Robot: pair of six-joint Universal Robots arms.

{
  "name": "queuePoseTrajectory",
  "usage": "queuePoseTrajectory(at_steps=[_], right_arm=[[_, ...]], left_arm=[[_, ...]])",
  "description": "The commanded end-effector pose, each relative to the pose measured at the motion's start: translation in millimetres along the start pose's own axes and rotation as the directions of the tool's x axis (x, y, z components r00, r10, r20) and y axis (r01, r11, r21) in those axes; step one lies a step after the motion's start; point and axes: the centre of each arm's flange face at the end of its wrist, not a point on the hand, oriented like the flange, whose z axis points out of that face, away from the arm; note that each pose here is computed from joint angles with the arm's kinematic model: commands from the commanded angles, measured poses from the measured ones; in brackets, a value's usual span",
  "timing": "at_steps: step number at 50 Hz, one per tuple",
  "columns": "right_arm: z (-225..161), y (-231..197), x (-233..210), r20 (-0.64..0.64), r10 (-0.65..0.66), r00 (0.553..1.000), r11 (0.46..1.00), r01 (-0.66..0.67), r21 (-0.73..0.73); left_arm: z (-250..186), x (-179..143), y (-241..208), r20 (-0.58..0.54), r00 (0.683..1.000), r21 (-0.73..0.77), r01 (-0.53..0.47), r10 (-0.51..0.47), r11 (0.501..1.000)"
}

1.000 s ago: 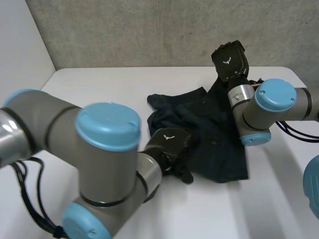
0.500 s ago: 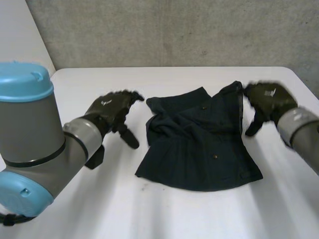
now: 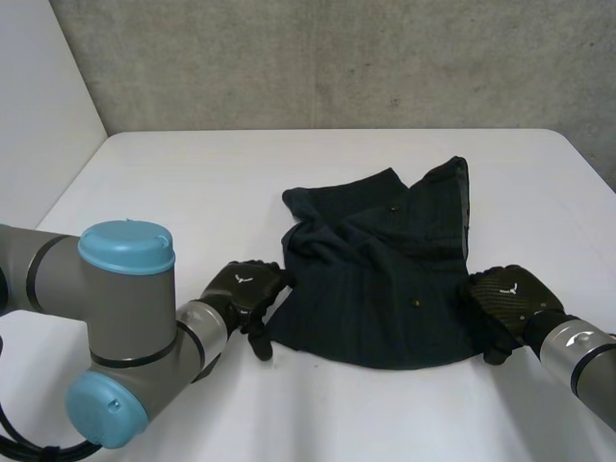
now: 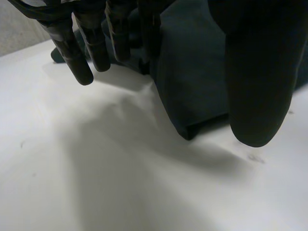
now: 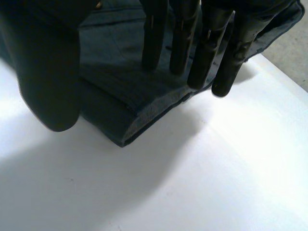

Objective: Fold the shorts.

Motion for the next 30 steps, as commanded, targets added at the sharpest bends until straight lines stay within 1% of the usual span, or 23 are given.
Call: queuePoseTrajectory(at_steps=[1,9,14,17,22,24,27,30], right_arm=[[9.9,4.5,-0.6,0.017,0.0,1.0,1.0,-0.001,0.016],[14.6,-1.2,5.5,-0.004,0.001,1.0,0.999,-0.001,0.045],[14.6,-5.7,8.7,-0.022,-0.006,1.0,0.999,0.007,0.051],[13.6,-15.9,5.9,-0.022,-0.01,1.0,0.997,0.012,0.077],[13.0,-34.2,7.3,-0.056,0.054,0.997,0.992,-0.047,0.119],[10.3,-46.6,15.4,-0.099,0.087,0.991,0.986,-0.072,0.151],[3.5,-64.7,23.8,-0.144,0.099,0.985,0.979,-0.071,0.191],[-1.3,-77.4,25.7,-0.153,0.09,0.984,0.976,-0.057,0.209]], left_arm=[[10.2,0.6,-2.6,0.004,1.0,0.032,-0.007,0.007,0.999],[19.2,15.7,1.3,-0.031,0.999,0.031,-0.026,0.027,0.999],[27.0,18.5,3.4,-0.036,0.999,0.03,-0.03,0.031,0.999],[33.1,19.9,0.2,-0.037,0.999,0.042,-0.032,0.033,0.999],[37.5,23.9,-11.0,-0.044,0.998,0.077,-0.035,0.038,0.996],[38.9,21.2,-18.3,-0.024,0.999,0.097,-0.035,0.038,0.995],[36.7,17.3,-26.2,0.013,0.999,0.109,-0.041,0.04,0.993],[21.3,10.1,-51.3,0.075,0.996,0.151,-0.052,0.041,0.987]])
